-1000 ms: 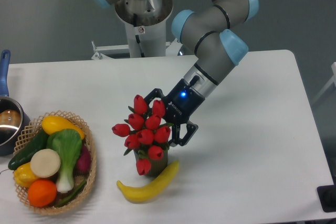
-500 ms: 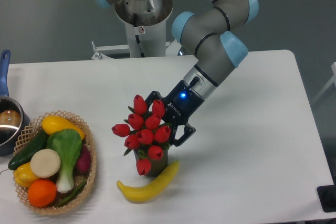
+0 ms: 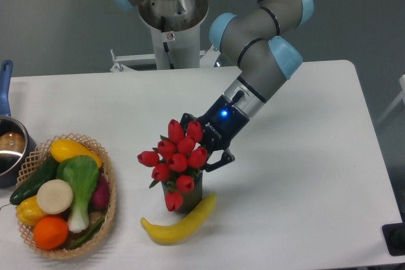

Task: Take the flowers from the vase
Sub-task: 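Lift the tulip bouquet up out of the dark vase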

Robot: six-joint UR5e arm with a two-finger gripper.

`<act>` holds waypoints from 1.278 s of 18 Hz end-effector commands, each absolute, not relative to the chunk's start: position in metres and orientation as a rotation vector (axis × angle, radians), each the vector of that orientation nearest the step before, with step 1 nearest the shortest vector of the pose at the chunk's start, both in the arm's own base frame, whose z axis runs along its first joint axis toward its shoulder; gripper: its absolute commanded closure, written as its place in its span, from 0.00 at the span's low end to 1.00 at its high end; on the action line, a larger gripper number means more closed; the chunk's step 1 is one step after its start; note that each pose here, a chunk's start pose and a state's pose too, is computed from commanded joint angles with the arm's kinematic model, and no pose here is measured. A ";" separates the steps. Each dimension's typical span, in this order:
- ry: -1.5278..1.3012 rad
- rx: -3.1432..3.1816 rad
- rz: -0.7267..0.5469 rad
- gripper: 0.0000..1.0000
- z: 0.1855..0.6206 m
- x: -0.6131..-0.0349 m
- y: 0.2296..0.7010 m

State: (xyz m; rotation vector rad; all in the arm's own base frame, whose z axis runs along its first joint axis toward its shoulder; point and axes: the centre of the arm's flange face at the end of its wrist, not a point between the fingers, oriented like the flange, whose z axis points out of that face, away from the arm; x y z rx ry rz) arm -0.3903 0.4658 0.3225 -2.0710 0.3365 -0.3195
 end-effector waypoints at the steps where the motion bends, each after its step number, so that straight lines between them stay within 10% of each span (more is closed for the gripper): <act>1: 0.334 -2.062 -0.320 0.62 0.324 -0.391 0.465; 23: 0.275 -1.894 -0.290 0.62 0.436 -0.370 0.445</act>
